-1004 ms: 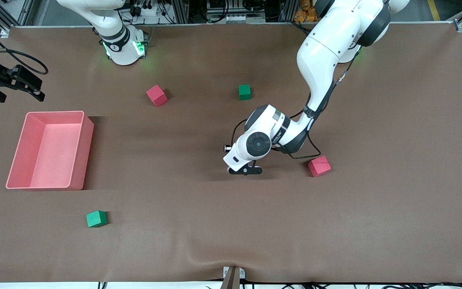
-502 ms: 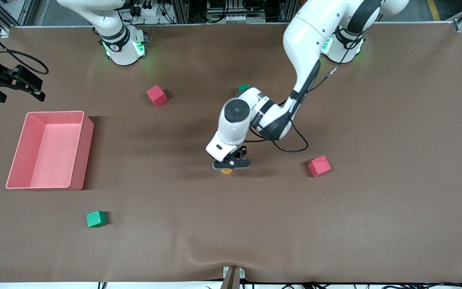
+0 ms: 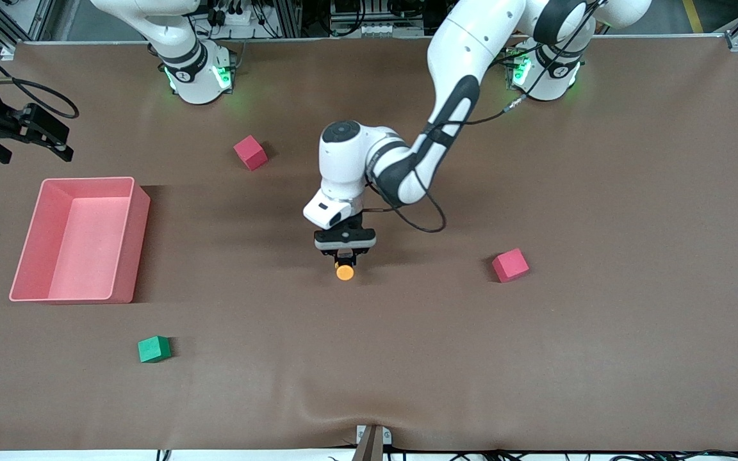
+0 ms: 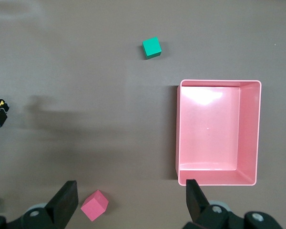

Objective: Place and upright button with both arms
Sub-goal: 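Lower the button upright onto the table and open the left gripper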

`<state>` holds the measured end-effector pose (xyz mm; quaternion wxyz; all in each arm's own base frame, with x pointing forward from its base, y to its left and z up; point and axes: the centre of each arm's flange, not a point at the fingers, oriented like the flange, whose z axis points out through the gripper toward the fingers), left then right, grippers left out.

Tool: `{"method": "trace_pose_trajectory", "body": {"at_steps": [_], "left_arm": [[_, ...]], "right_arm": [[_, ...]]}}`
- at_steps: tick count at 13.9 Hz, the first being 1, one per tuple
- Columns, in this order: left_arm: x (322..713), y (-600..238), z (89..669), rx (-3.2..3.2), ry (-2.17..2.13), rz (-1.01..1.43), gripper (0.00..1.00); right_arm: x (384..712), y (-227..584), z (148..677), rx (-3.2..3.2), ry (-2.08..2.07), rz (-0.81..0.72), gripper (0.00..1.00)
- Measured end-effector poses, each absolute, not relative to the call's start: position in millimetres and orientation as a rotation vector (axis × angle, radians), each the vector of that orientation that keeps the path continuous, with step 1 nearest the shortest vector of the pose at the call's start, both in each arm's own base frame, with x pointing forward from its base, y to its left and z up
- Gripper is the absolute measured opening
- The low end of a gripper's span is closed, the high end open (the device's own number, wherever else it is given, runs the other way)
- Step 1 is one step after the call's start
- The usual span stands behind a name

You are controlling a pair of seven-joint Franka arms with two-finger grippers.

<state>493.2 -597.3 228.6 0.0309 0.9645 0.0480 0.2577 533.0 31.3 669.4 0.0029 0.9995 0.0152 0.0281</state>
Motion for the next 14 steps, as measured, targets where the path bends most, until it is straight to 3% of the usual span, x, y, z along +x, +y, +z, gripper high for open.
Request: {"method": "trace_pose_trajectory", "body": {"at_steps": [9, 14], "left_arm": [[451, -618, 182, 2.849, -0.057, 1.287, 0.41], [443, -619, 163, 2.793, -0.094, 1.311, 0.41]], "right_arm": [[533, 31, 669, 3.134, 0.051, 0.085, 1.00], [534, 31, 668, 3.134, 0.052, 0.083, 1.00]]}}
